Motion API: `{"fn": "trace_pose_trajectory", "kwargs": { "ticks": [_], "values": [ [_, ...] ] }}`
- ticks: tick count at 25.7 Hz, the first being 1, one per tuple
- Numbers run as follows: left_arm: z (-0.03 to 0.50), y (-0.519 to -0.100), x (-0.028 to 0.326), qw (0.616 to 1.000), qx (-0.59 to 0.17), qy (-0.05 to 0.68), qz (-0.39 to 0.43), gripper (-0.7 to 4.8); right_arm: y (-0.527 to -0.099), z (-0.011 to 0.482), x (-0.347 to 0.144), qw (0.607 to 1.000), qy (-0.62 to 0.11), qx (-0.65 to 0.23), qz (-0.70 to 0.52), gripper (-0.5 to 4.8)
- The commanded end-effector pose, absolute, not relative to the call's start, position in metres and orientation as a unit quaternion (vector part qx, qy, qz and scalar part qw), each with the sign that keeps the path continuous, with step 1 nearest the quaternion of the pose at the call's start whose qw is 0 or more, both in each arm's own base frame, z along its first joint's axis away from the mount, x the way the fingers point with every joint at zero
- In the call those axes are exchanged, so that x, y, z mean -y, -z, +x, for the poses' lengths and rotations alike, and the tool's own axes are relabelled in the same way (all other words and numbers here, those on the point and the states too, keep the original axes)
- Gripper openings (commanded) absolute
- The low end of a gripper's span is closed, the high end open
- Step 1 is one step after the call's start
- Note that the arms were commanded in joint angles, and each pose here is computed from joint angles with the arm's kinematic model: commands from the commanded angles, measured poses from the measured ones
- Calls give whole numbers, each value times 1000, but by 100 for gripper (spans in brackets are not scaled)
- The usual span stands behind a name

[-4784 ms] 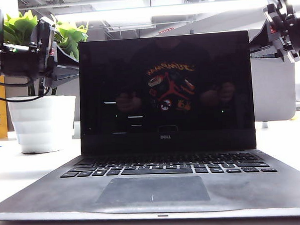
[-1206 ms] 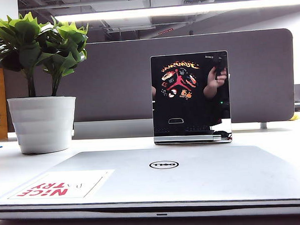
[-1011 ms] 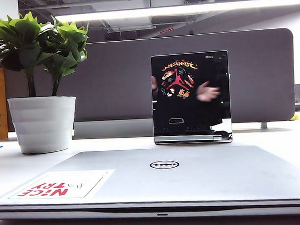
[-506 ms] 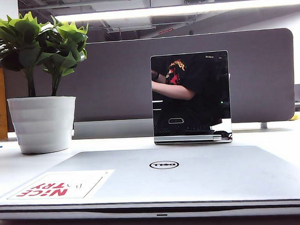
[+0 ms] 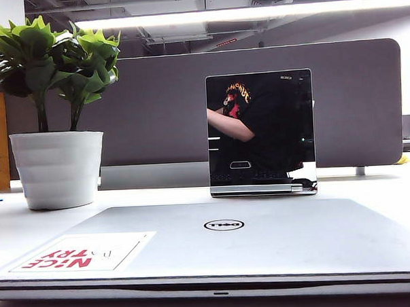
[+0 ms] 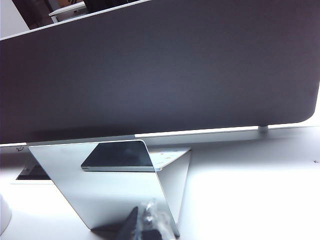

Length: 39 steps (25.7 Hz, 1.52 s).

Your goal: Close the laptop lid.

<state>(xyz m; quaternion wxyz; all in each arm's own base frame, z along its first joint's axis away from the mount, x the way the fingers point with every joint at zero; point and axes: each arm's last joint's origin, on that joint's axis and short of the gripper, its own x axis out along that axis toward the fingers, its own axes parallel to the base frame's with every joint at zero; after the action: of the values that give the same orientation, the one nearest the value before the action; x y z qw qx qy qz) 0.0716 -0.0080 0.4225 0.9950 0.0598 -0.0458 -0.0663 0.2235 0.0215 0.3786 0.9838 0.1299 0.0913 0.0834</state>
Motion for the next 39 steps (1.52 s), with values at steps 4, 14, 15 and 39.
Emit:
{"fn": "trace_pose_trajectory", "kwargs": {
  "ticks": [4,14,15,39],
  "values": [
    [50,-391,6,991,47,72,103,-5,-381,223,-22,985,-85,-82,128,-1],
    [60,-268,8,990,61,87,92,-5,-381,223,-22,985,-84,-82,128,-1],
    [62,-260,8,991,61,86,83,-5,-381,223,-22,985,-85,-82,128,-1],
    [97,-169,2,999,19,36,6,-5,-379,223,-22,984,-83,-94,128,-1]
  ]
}}
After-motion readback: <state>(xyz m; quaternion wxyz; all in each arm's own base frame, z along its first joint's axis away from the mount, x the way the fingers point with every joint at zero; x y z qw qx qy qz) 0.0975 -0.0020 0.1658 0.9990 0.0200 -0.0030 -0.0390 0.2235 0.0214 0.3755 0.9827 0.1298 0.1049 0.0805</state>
